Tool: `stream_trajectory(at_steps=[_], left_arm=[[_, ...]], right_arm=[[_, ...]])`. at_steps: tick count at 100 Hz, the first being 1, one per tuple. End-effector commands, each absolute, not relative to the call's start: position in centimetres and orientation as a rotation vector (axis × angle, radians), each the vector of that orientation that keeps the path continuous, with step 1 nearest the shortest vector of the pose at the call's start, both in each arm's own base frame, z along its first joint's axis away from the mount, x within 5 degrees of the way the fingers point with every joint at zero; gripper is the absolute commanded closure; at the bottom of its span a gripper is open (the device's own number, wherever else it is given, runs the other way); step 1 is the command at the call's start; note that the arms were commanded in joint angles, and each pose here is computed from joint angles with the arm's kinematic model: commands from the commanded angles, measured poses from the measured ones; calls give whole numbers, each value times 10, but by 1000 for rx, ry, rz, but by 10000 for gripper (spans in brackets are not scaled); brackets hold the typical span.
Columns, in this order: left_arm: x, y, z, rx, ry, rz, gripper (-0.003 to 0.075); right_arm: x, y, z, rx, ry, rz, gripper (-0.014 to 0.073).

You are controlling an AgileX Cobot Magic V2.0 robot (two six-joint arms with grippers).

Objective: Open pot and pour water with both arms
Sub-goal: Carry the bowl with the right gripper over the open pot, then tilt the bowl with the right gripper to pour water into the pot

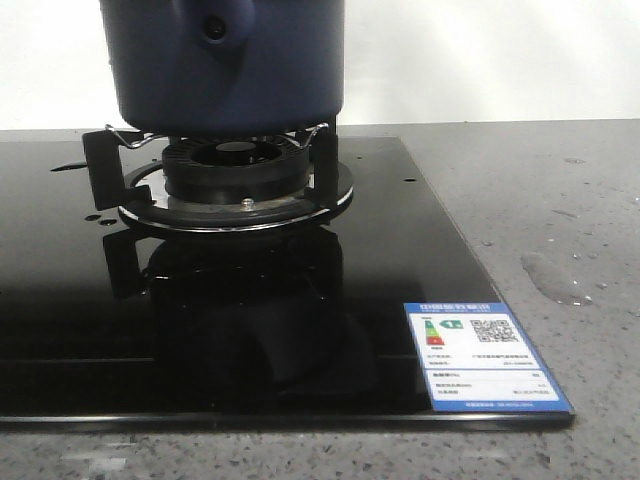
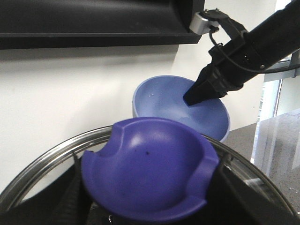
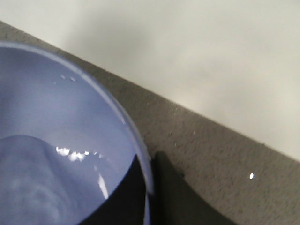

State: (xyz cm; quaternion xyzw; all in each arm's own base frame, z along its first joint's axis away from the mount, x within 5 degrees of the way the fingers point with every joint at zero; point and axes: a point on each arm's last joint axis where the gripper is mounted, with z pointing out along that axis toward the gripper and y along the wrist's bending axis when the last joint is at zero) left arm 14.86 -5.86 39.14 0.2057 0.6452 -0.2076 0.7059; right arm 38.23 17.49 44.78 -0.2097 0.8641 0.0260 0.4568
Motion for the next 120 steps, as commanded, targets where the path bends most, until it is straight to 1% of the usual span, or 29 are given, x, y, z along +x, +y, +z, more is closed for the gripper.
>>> stream_trajectory(at_steps=[1,18,33,61,73,88,120], left_arm=[[146,-59,405,413,1389,-515,426],[146,-59,405,407,1391,-508,426],[146,-59,405,407,1391,-508,426],[147,-61,404,395,1399,-506,426],[147,-61,404,395,1402,-495,426],[148,-59,404,374,1407,-475,426],[148,-60,403,376,1416,-451,426]], right_arm=[[362,172,495,-486,1890,19,636],[363,183,493,-468,1852,-108,636],[369,195,483,-485,1842,-184,636],[369,207,474,-522,1795,-323,636],[365,212,476,-536,1774,-357,636],[359,213,481,-547,1738,-443,636],[343,215,495,-544,1688,-515,636]])
